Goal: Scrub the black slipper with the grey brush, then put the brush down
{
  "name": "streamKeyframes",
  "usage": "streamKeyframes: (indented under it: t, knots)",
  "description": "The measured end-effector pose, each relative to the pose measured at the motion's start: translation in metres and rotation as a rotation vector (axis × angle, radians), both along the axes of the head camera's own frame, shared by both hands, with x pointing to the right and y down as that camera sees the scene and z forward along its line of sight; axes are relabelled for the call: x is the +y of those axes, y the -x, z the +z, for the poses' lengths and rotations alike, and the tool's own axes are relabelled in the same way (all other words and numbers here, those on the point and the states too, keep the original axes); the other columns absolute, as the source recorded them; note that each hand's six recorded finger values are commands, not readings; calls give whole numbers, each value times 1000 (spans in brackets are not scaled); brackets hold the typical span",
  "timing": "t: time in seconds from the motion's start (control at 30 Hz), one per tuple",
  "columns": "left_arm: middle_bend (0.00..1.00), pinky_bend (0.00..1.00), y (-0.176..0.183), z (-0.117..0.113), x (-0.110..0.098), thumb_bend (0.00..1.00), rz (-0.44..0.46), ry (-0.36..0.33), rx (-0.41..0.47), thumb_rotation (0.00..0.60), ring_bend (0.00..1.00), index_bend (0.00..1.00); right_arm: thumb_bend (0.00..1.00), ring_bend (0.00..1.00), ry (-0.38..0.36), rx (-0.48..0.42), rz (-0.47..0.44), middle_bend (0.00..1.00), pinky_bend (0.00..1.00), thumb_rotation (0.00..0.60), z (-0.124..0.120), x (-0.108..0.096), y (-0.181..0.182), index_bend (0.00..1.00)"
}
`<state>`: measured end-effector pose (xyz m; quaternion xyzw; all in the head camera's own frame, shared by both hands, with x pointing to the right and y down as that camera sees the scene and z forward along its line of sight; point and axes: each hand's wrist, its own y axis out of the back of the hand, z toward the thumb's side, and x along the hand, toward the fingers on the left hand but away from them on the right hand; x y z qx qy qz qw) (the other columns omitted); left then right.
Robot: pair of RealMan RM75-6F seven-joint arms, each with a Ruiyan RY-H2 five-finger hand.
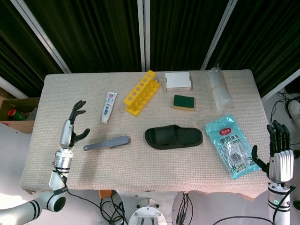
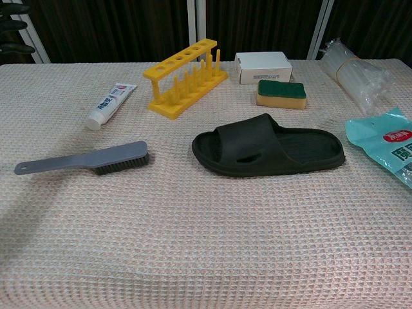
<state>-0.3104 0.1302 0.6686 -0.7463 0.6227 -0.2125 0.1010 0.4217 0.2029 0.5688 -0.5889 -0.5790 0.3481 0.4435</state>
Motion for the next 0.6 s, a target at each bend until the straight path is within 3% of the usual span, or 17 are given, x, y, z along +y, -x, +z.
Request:
streamKeyframes:
  t: [0.13,0.3,0.4,0.47,0.6]
  knots:
    - [101,225,3,-2,-2,0,-77,43,190,131,93,0,489,0,1,-6,2,0,0,600,4,1,-1,0]
    - [101,225,4,-2,-2,1,-79,67,210,127,93,0,489,0,9,-6,1,0,0,600,5,2,-1,0]
    - [121,228,1,0,0,20,-34,78,159,143,113,16,489,0,7,-5,3,0,0,600,5,3,-2,0]
    - [200,246,-1,4,3,42,20,95,85,182,167,84,489,0,6,-6,5,0,0,600,4,3,-2,0]
    - [305,257,-2,13,9,74,136,121,-130,196,198,244,526,0,12,-3,4,0,0,600,4,2,-3,0]
